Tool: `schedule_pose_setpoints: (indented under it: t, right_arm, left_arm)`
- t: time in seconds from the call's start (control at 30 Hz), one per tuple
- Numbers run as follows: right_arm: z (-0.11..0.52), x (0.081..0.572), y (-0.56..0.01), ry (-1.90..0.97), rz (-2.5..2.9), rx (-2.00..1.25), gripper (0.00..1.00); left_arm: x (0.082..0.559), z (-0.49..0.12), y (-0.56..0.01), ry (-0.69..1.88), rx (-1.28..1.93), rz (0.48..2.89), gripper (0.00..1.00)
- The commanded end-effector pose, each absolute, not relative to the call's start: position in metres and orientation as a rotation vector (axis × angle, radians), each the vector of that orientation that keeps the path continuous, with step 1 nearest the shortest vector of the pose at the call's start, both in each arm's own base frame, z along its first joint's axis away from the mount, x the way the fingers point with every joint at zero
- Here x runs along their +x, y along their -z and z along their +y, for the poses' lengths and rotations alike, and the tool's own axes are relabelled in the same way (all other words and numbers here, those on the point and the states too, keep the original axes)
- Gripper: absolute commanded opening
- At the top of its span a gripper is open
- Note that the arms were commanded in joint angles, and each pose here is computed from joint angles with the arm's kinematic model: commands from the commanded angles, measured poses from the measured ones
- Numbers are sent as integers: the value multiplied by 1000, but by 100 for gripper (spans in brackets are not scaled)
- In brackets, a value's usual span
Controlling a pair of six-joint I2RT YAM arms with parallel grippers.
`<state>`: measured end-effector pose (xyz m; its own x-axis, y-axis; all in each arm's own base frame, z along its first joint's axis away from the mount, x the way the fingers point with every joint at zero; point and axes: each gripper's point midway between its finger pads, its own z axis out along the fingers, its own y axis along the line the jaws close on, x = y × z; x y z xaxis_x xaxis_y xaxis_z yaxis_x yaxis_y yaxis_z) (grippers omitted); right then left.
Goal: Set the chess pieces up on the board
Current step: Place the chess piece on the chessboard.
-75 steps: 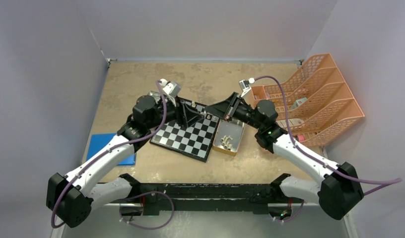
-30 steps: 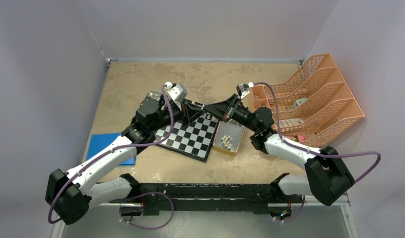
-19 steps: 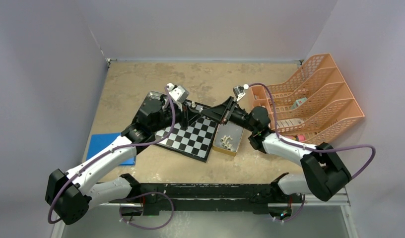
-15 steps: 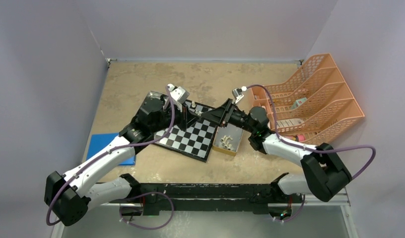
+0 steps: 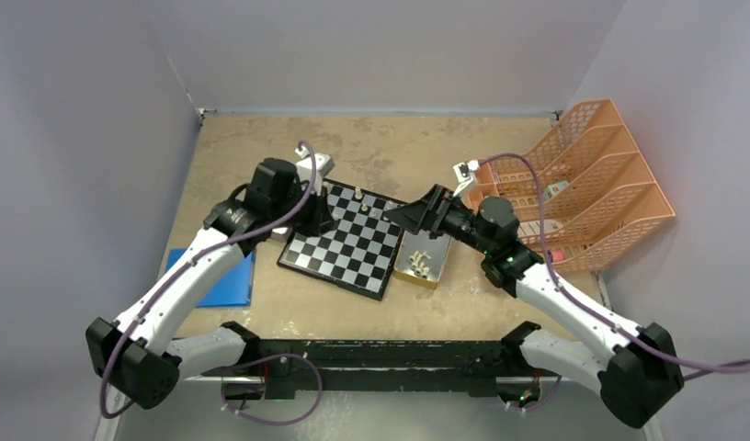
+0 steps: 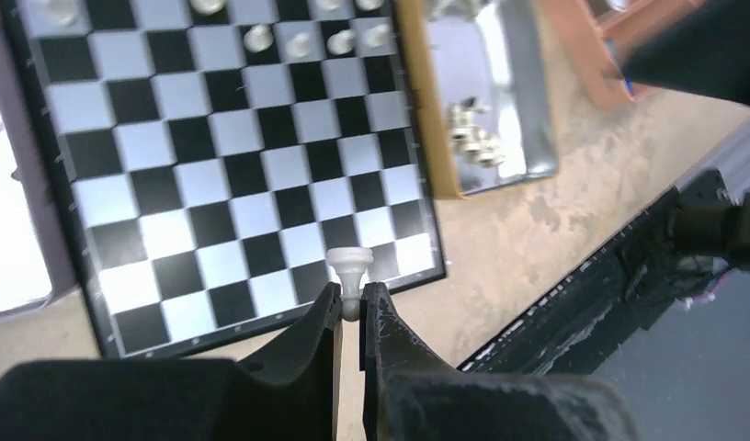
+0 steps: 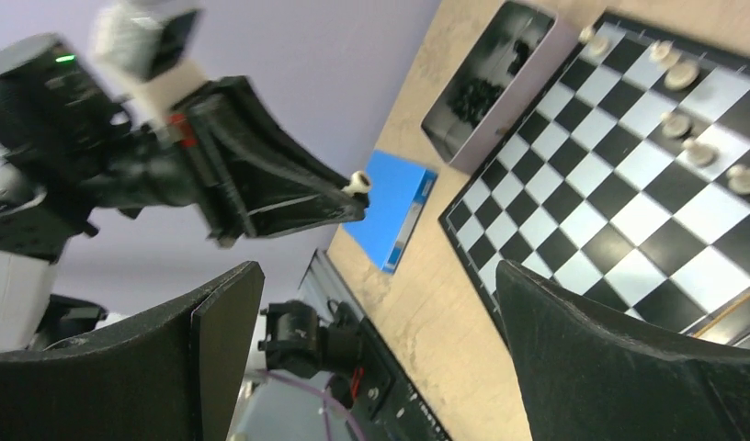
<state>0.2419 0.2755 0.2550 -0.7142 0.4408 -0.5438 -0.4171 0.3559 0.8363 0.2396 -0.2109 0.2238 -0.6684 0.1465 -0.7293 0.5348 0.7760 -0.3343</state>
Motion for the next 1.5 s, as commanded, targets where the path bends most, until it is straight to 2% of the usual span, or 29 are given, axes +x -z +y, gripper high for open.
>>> schedule_pose_setpoints:
  t: [0.0,0.17,0.63,0.77,0.97,1.47]
  right_arm:
    - [250,250,-290,-1269,1752,11,99]
    - [236,239,-286,-1204,1771,0,99]
    - [219,228,-292,-1124,1766,-27,99]
    - [207,235,-307,-1042,1720,-12,99]
    - [205,231,-298,-1050,1728,7,99]
    - [208,235,-292,-1038,1755,-8,99]
  left_arm:
    - [255,-189,-218,738,488,2344,0]
    - [280,-160,-176,523,444,2523,0]
    - [321,-158,-136,587,422,2751,0]
    - [325,-165,-118,632,430,2832,0]
    - [335,-170,-102,636,436,2895,0]
    - [326,-175,-51,492,478,3060,0]
